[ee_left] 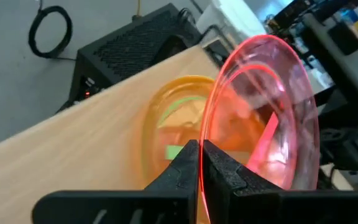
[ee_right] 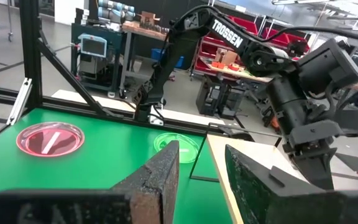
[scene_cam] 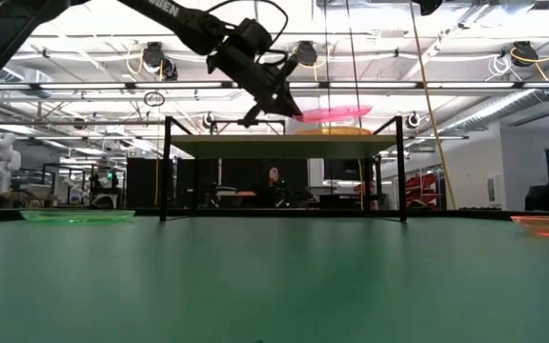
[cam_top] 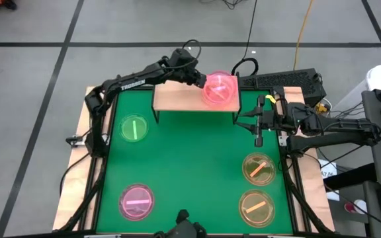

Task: Place and stack plates onto a shelf
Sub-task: Stack the pink plate on top of the green plates on the shelf

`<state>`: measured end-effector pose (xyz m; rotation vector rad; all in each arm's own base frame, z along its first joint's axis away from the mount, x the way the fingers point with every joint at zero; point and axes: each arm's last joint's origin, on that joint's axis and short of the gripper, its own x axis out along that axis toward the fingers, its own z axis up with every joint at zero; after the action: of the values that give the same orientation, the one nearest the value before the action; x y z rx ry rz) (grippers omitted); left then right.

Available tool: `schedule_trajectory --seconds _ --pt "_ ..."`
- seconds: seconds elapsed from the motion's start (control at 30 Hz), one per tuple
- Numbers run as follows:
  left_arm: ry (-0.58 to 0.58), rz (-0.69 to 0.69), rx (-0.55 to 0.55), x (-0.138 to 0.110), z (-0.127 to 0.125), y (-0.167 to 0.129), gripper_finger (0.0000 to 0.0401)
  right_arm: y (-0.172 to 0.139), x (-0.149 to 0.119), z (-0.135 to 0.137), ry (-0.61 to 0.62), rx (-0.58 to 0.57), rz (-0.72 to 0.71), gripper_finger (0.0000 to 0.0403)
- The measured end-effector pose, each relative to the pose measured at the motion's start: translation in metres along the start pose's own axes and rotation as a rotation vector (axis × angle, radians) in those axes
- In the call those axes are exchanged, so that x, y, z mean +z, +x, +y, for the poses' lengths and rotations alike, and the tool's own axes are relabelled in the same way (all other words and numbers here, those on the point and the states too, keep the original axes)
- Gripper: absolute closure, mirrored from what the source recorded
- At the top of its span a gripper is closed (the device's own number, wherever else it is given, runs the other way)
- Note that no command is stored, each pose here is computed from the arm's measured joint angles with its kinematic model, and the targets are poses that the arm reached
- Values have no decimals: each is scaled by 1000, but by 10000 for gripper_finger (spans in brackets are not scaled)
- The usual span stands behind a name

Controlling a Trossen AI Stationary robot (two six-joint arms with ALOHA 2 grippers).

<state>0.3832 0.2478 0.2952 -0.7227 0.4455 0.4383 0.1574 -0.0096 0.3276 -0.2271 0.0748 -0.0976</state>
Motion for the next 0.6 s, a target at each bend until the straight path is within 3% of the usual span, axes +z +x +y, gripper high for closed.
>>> schedule_trajectory --seconds 0.6 --pt "136 41 23 -5 1 1 380 0 -4 1 3 8 37 289"
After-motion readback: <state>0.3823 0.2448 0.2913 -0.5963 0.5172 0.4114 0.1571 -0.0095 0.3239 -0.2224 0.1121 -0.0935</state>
